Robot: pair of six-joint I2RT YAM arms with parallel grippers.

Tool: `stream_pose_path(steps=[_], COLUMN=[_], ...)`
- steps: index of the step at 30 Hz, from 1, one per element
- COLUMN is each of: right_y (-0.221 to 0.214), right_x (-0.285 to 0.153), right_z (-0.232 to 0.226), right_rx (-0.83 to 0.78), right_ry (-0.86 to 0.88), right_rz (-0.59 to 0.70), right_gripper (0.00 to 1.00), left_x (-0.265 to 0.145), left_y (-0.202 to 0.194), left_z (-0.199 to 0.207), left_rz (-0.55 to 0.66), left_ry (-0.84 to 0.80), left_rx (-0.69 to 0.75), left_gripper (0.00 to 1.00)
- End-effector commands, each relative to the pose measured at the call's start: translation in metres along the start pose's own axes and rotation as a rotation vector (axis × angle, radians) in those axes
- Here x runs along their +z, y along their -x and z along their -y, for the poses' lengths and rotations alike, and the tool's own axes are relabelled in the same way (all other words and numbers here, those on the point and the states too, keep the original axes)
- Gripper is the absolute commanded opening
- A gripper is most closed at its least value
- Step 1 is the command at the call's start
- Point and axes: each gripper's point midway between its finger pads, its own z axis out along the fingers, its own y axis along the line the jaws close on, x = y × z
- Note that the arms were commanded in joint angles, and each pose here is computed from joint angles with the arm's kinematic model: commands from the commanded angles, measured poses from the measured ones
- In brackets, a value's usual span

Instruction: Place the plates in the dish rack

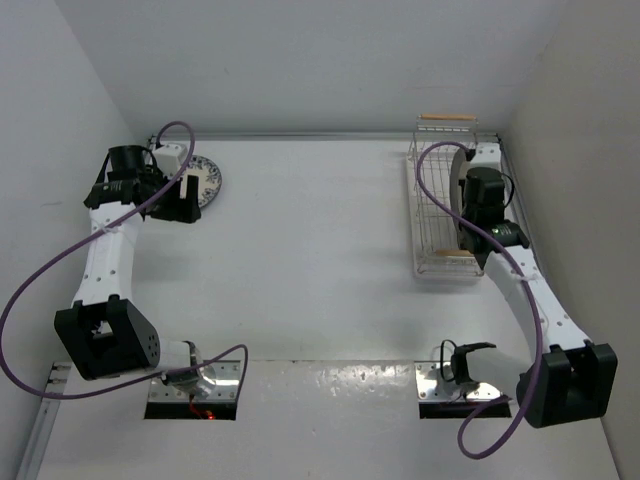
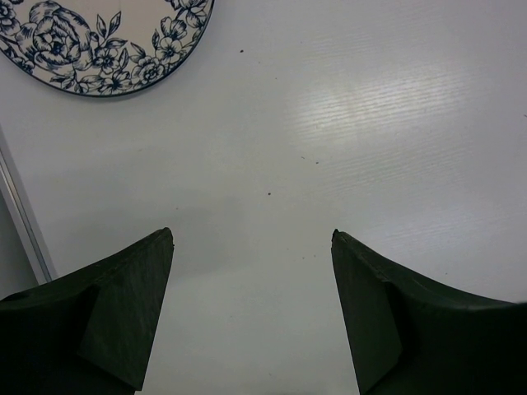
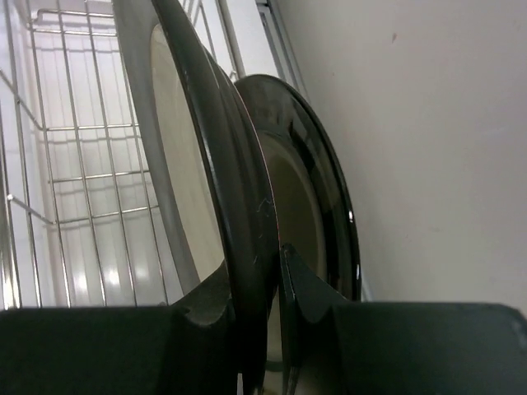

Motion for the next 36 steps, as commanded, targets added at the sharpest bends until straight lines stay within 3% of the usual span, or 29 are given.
stream_pose_path(steps=[1,14,23,36], right_y=[0.044,0.022,0.002,-0.002], right_x=[0.002,0.015,0.02,0.009], right_z=[0.011,-0.008,-0.006,-0.014], right_rx=[0.25,0.297,0.152,0.115], right_ry=[-0.01,0.083,0.057,0.127], right_rz=[0.151,0.065,0.024,0.02], right_gripper=[0.0,0.0,0.0,0.0], left_x=[0.001,0.001,0.001,0.004], left_y=[0.002,0.001,0.001,0.001], left_z=[-0.003,-0.004,-0.006,-0.007], left_rz=[0.018,0.015,0.012,0.004], left_ry=[0.003,0.012,0.021,0.018], left_rx=[-0.019,-0.02,-0.02,-0.022], left_gripper=[0.82,0.82,0.82,0.82])
